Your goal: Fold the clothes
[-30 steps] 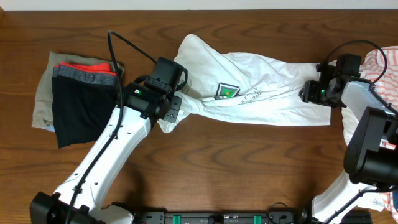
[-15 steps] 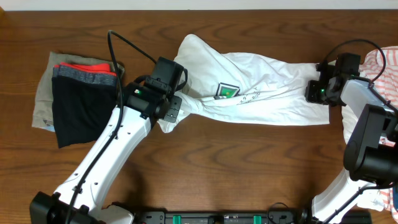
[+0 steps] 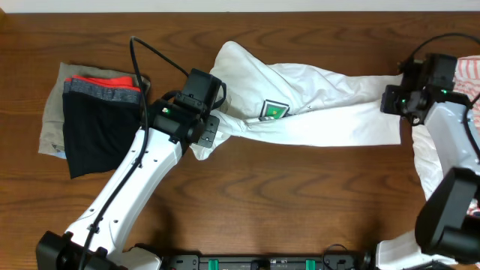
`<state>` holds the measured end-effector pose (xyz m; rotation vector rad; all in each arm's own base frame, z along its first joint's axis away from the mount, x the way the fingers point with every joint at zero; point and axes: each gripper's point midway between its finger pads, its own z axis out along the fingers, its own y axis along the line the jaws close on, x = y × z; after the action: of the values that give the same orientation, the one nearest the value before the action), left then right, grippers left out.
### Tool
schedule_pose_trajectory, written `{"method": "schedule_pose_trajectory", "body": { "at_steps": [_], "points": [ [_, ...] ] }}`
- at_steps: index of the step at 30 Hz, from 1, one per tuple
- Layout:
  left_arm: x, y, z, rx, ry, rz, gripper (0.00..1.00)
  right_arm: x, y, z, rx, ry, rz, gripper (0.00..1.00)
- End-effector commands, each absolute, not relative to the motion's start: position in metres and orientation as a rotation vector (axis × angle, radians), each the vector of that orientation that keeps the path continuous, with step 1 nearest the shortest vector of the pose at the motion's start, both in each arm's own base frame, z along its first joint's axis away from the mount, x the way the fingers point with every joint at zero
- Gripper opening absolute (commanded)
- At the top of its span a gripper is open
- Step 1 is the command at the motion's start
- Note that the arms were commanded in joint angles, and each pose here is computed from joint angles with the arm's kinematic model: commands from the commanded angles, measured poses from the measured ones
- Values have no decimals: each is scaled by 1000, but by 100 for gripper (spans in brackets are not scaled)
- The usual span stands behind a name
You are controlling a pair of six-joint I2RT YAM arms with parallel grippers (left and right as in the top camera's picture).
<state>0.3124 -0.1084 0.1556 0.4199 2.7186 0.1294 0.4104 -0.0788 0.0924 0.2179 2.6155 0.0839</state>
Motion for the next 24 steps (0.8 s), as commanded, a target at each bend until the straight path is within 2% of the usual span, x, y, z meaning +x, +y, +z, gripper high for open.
{"method": "schedule_pose_trajectory", "body": {
  "at_steps": [1,6,10,16,24],
  "points": [
    [313,-107,158,422,2711,131,6,404,-71,85,213,2663,87,1],
    [313,-107,158,422,2711,131,6,393,-67,80,228,2708,112,1],
    [320,-110,167,408,2664,111,6,390,-56,97,209,2679,185,1],
    [323,-112,220,355,2486,37,6,376,-54,187,201,2506,146,1],
    [277,-91,323,260,2158,-85,6,320,-57,328,186,2193,-21,1]
  ]
}}
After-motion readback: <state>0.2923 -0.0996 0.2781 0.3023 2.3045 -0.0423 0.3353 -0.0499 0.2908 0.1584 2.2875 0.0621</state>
